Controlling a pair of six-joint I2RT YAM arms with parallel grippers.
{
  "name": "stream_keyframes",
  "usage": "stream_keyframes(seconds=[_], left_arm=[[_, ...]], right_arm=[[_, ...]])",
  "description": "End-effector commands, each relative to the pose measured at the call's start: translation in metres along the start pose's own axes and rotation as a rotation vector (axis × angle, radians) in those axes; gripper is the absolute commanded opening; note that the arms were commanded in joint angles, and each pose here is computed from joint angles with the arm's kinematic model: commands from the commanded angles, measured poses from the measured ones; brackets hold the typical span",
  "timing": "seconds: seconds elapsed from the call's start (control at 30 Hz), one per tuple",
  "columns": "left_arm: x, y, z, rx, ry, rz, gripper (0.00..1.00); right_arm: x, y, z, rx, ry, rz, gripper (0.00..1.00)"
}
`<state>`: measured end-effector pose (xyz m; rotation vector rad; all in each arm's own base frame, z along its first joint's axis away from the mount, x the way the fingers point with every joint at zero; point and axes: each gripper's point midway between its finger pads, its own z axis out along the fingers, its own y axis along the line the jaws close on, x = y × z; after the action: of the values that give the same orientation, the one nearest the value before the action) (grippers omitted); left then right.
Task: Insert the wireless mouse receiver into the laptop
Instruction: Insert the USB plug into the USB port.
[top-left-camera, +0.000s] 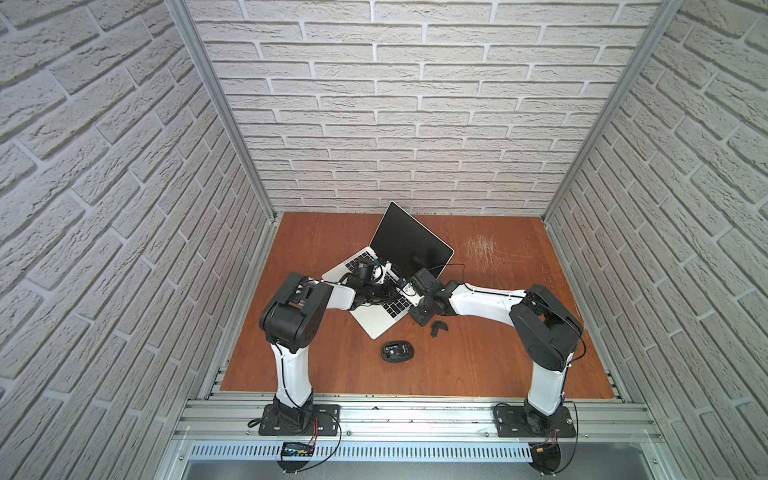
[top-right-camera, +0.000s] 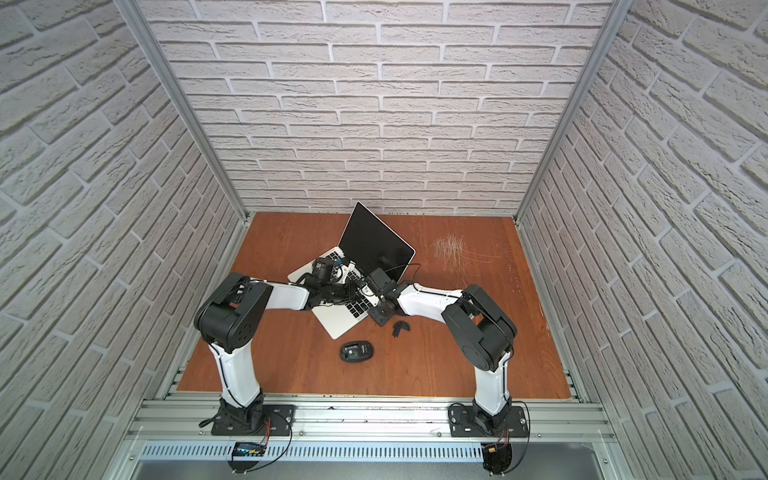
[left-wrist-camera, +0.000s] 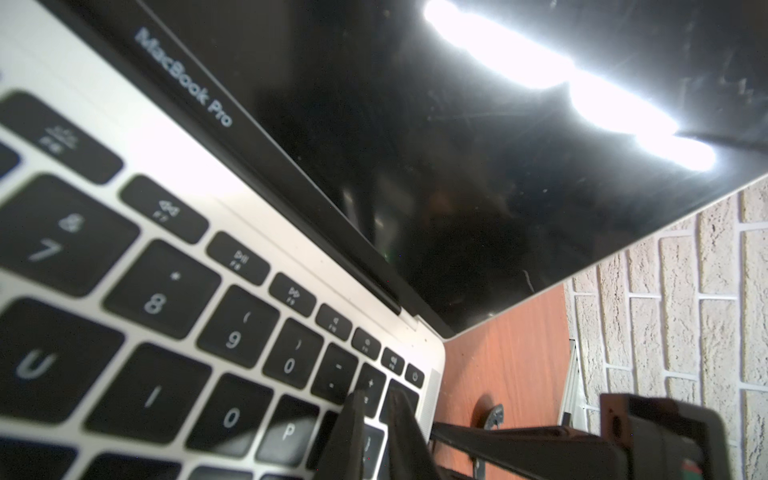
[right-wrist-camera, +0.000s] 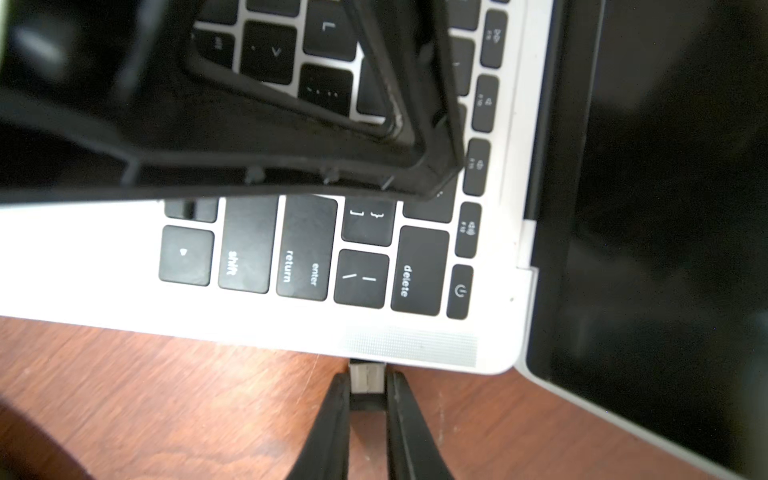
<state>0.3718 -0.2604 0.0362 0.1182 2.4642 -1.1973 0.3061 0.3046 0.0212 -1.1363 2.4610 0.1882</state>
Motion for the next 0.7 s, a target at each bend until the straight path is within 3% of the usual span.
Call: stream_keyframes(seconds=[0.0, 0.37, 0.67], left_arm=[[0.015, 0.021, 0.004, -0.045, 0.028, -0.039, 0.16], [0.022, 0.027, 0.006, -0.052, 0.042, -0.054, 0.15], [0.024, 0.031, 0.005, -0.056, 0.044, -0.064, 0.14]], right_arm=[[0.012, 0.0, 0.018, 0.024, 0.048, 0.007, 0.18], [0.006, 0.007, 0.024, 0.047, 0.017, 0.025, 0.17], [0.019, 0.014, 0.031, 0.036, 0.089, -0.031, 0.13]])
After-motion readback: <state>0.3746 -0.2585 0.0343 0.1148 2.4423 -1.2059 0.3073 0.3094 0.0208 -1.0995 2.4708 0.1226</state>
